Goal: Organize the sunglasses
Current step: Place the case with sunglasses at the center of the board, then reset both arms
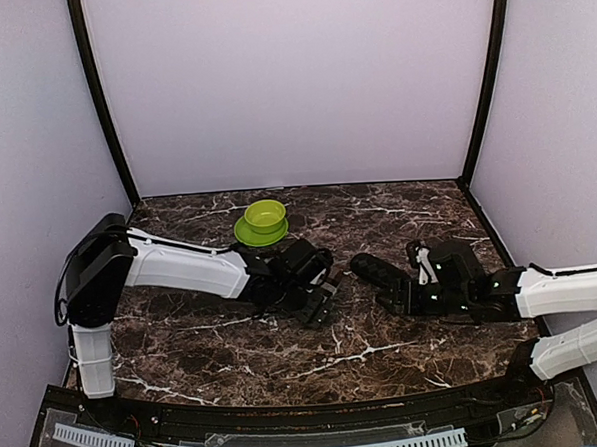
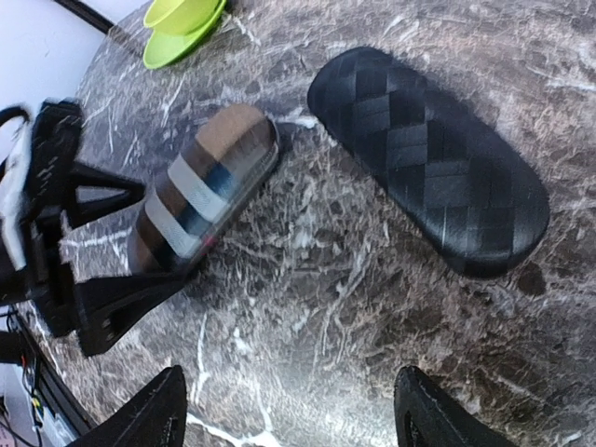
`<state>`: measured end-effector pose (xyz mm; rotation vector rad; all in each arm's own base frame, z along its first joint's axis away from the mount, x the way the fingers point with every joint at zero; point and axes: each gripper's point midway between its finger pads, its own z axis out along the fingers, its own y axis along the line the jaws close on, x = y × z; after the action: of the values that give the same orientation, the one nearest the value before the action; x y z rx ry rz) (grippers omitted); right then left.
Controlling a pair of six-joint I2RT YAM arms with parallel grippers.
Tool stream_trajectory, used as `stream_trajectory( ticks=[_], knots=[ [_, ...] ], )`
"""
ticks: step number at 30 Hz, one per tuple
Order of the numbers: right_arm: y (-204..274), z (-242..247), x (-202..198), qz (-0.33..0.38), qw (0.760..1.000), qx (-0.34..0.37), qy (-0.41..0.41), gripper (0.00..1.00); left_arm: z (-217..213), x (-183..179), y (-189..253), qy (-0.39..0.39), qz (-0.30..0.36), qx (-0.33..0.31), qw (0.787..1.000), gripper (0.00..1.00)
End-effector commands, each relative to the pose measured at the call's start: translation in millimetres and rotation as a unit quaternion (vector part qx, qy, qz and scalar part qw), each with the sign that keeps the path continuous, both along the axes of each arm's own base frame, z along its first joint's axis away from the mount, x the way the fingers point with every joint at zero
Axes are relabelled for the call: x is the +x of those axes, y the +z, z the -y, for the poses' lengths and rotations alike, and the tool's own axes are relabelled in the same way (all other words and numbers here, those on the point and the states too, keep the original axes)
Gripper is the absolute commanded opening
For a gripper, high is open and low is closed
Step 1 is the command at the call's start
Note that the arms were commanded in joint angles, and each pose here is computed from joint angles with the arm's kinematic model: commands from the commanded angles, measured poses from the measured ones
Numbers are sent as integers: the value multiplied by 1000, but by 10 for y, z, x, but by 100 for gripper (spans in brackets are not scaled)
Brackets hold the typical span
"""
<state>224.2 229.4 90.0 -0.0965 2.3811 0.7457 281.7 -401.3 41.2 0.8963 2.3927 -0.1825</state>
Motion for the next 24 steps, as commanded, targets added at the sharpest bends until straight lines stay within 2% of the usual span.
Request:
stream_trajectory(
  ticks=[1, 9, 15, 18, 21, 24],
  knots=[
    [242, 45, 183, 35, 999, -37, -7, 80, -51, 51, 720, 2, 59, -66, 996, 99],
    [520, 325, 354, 56, 991, -112, -38, 99, -601, 81, 1217, 42, 117, -104, 987, 99],
    [975, 585, 517, 105, 980, -152, -77, 100, -1325, 266, 1518, 119, 173, -129, 969, 99],
    [1252, 757, 568, 160, 967, -172, -104, 100, -1695, 299, 1680, 162, 209, -152, 952, 99],
    [1508, 891, 573, 215, 954, -160, -130, 100, -2096, 247, 1829, 221, 261, -164, 925, 99],
    [1594, 1081, 560, 237, 940, -180, -164, 100, -2428, 100, 2000, 245, 312, -186, 899, 99]
  ],
)
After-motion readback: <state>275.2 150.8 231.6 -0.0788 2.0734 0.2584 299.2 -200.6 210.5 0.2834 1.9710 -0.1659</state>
